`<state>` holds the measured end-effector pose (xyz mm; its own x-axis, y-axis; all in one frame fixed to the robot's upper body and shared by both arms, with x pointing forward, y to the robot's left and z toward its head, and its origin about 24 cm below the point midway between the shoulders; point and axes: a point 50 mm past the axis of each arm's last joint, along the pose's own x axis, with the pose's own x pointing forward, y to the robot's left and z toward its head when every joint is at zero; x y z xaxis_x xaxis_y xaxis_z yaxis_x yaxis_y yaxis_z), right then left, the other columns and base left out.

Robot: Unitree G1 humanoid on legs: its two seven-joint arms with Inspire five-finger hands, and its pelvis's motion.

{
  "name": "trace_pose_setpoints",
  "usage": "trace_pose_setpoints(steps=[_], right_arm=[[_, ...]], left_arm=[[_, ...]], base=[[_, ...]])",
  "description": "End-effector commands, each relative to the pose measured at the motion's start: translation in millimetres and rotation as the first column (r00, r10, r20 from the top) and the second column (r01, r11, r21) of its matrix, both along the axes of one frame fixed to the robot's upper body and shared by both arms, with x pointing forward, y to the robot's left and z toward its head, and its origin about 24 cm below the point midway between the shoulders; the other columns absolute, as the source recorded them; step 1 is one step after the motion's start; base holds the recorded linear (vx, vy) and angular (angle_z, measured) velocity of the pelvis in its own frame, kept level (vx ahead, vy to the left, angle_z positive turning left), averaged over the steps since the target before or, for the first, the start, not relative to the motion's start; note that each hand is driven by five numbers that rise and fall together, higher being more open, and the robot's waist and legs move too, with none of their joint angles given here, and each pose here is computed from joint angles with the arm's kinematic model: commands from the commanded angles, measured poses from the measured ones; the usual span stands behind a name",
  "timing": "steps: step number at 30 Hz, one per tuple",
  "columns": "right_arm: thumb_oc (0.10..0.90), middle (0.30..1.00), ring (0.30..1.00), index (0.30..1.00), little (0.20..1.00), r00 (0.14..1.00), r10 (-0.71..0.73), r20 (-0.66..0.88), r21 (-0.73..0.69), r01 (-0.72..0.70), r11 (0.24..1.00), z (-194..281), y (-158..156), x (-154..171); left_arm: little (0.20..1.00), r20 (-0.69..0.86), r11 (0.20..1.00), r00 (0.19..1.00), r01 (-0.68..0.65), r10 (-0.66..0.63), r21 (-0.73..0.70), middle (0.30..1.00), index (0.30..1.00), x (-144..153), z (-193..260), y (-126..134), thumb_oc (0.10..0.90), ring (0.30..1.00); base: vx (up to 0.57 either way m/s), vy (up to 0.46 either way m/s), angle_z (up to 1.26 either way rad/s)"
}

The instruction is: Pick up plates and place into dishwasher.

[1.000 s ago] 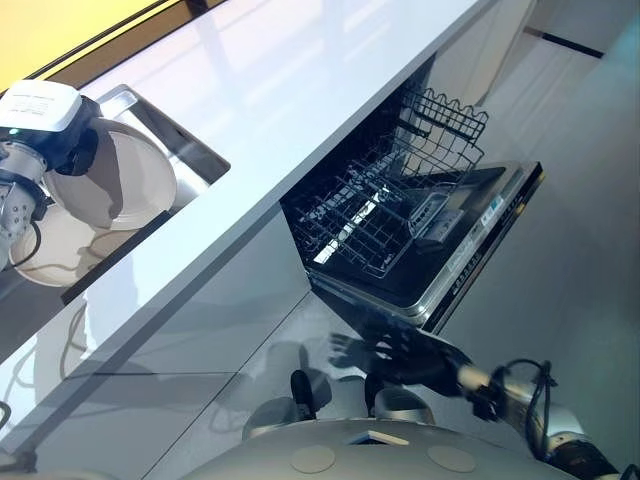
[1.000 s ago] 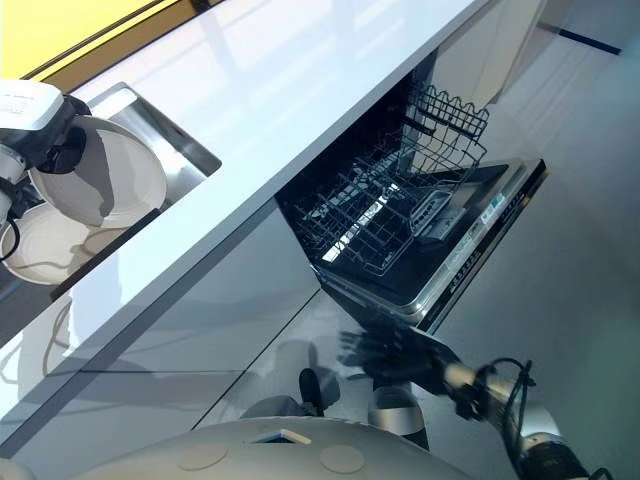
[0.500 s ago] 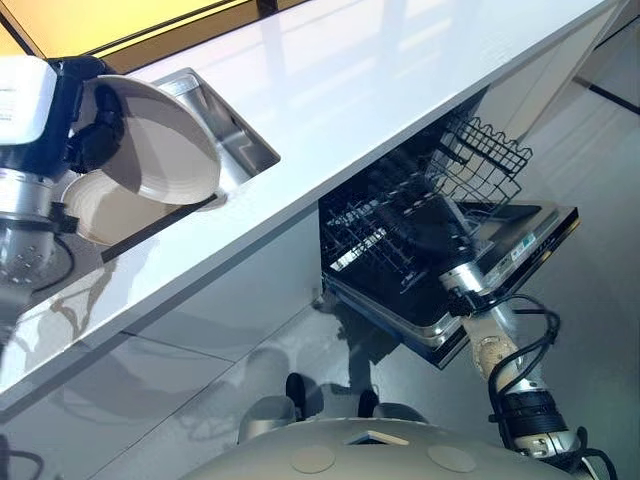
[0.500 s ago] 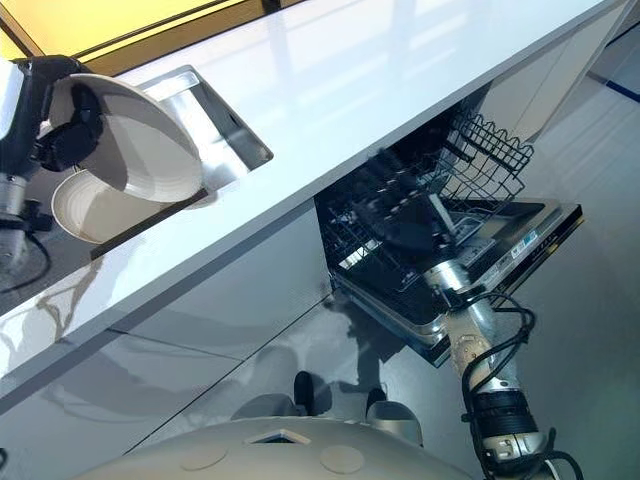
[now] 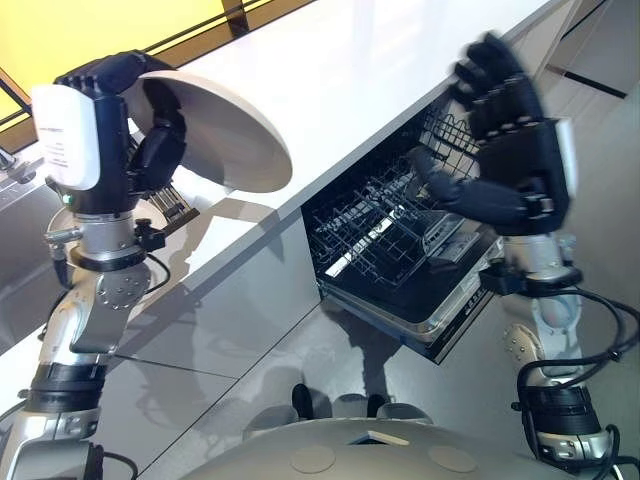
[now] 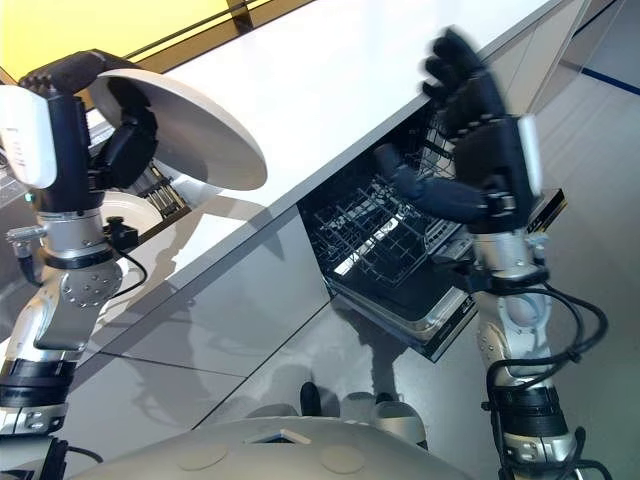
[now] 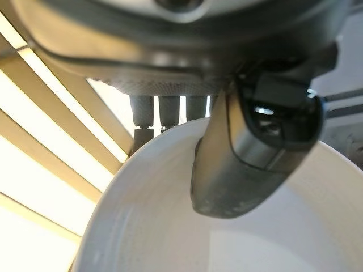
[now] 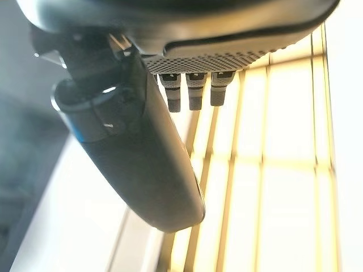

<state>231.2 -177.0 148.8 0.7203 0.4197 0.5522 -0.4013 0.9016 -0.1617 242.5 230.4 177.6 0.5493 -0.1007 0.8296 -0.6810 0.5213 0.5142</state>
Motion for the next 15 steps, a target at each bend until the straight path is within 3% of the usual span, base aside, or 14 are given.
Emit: trace_pose_setpoints(steps=[1, 8, 15], right_arm=[[0.800, 0.900, 0.900, 0.900, 0.900, 0.971, 0.117, 0.210, -0.045, -0.110, 0.993, 42, 20, 3], [0.800, 0.900, 0.900, 0.900, 0.900, 0.957, 0.173, 0.235, -0.066, -0.162, 0.985, 50, 39, 10], [0.800, 0.900, 0.900, 0.900, 0.900, 0.962, 0.145, 0.230, 0.009, -0.151, 0.988, 53, 49, 11]], left_arm=[[0.200, 0.190, 0.999, 0.982, 0.027, -0.019, -0.038, 0.300, 0.300, 15, 39, -5, 0.100, 0.300], [0.200, 0.196, 0.993, 0.978, 0.085, -0.067, -0.087, 0.300, 0.300, 30, 43, -21, 0.100, 0.300], [0.200, 0.148, 0.975, 0.974, 0.188, -0.169, -0.122, 0.300, 0.300, 31, 31, -42, 0.100, 0.300]], base=[[-0.04, -0.007, 0.03], [0.00, -0.001, 0.00], [0.01, 0.002, -0.02]])
